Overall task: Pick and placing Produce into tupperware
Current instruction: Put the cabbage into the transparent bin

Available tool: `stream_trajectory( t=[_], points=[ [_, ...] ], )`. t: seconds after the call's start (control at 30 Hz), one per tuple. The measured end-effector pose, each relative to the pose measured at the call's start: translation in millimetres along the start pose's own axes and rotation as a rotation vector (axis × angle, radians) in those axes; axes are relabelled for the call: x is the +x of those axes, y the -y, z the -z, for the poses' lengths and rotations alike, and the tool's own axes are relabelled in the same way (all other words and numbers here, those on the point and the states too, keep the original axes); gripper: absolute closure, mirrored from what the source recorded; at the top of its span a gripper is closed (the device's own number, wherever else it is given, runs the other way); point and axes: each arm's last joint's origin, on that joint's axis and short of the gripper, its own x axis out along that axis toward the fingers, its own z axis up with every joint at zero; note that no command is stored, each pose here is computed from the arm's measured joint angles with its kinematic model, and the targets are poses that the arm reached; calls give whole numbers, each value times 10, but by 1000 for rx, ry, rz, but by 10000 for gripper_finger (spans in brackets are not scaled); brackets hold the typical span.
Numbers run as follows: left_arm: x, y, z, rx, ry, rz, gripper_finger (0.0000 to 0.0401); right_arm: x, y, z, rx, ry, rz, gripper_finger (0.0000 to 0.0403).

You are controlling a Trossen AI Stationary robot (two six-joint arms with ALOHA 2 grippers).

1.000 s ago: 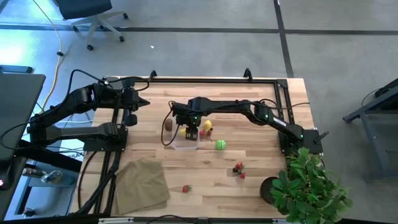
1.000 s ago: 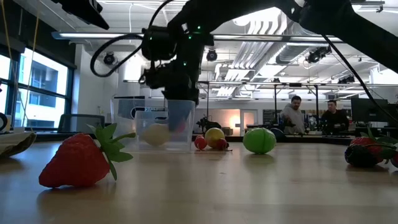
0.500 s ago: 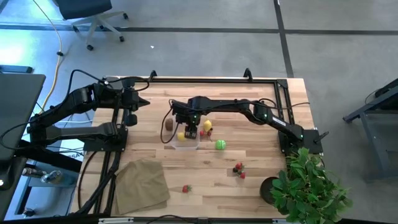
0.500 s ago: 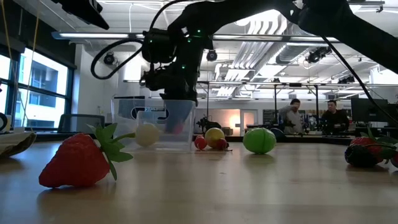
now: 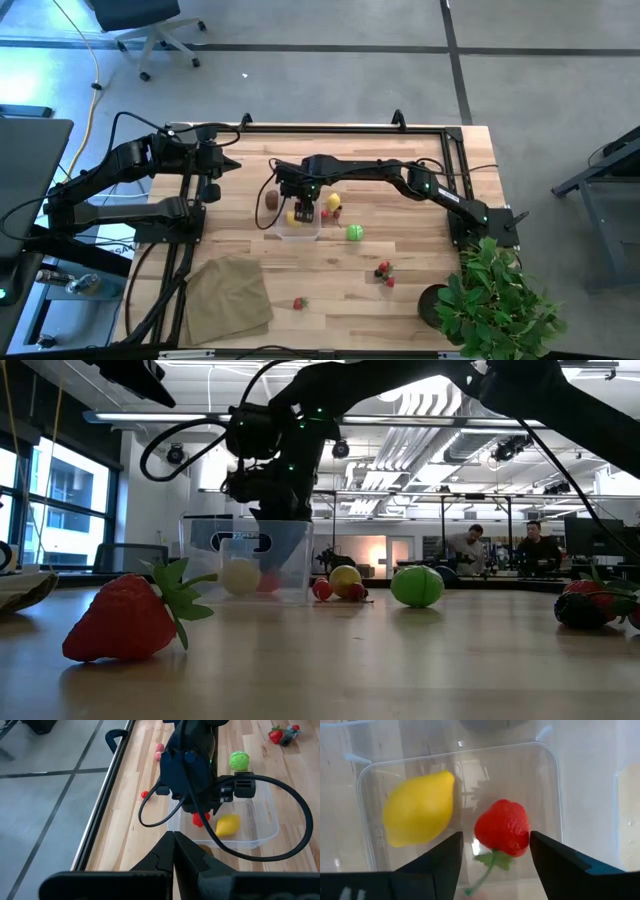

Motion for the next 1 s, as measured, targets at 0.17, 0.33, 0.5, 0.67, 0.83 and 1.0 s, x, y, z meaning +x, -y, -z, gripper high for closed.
stream_trajectory(
  t=[0.17, 0.33, 0.5, 0.67, 0.83, 1.0],
  points=[
    [0, 0, 0, 0, 0, 0, 400, -45, 6, -18, 12, 5, 1, 173],
    [0, 0, 0, 0, 0, 0, 400, -301, 14, -93, 75, 33, 22, 174],
    [0, 0, 0, 0, 0, 0, 400, -762, 27, -58, 212, 113, 92, 174],
    [-1, 0, -1, 0, 1, 0, 400, -1198, 67, 45, 378, 147, 175, 174],
    [-1, 0, 0, 0, 0, 0, 400, -1524, 88, 272, 635, 72, 237, 174],
    [-1, 0, 0, 0, 0, 0, 400, -1644, 9, 449, 857, -25, 302, 174]
  ],
)
